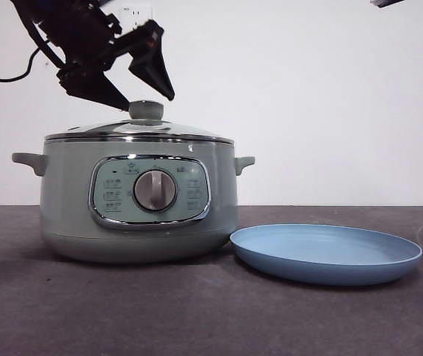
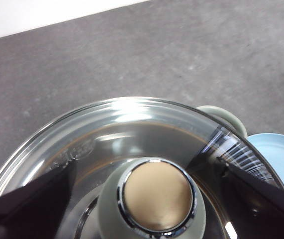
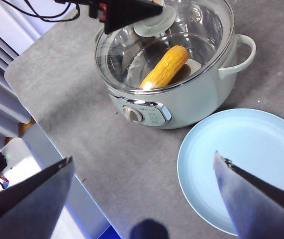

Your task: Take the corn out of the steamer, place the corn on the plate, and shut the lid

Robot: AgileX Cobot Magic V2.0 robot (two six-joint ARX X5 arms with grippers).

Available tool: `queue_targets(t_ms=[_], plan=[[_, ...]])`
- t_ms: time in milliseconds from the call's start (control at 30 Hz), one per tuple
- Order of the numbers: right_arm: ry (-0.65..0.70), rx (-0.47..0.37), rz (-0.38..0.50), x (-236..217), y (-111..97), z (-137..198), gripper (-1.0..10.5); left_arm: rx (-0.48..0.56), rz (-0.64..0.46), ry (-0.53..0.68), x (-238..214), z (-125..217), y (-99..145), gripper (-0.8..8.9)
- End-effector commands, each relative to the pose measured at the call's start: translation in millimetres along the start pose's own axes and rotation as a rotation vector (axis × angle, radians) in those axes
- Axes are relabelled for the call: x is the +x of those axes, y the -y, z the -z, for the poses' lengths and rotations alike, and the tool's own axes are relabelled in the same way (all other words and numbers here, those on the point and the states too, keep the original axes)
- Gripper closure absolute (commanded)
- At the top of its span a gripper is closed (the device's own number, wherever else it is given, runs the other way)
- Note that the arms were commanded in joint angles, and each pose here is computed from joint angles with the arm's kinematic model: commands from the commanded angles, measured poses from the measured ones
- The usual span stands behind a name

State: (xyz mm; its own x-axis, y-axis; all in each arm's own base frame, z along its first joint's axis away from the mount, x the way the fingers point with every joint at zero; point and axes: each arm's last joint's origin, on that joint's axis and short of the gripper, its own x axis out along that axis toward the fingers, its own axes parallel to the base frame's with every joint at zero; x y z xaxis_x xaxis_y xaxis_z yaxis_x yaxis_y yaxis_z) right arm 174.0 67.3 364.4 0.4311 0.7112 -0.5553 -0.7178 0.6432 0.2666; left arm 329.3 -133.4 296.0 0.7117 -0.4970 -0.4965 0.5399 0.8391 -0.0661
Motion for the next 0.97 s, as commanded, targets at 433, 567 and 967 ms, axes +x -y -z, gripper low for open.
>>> queue_targets(t_ms=[433,567,967], plan=[[-0.010,0.006,0.000,-0.3,-0.5,0.9,4.7,0.005,0.000,-0.080,9.1,9.7,6.6,5.53],[-0.012,0.007,0.000,-0.3,-0.5,1.1,4.7,0.003,0.001,-0.086,9.1,10.3,6.6,6.56],[-0.012,0.007,0.000,-0.3,-0.6,1.1,4.7,0.001,0.001,-0.064,8.5,7.9,6.3,8.22]])
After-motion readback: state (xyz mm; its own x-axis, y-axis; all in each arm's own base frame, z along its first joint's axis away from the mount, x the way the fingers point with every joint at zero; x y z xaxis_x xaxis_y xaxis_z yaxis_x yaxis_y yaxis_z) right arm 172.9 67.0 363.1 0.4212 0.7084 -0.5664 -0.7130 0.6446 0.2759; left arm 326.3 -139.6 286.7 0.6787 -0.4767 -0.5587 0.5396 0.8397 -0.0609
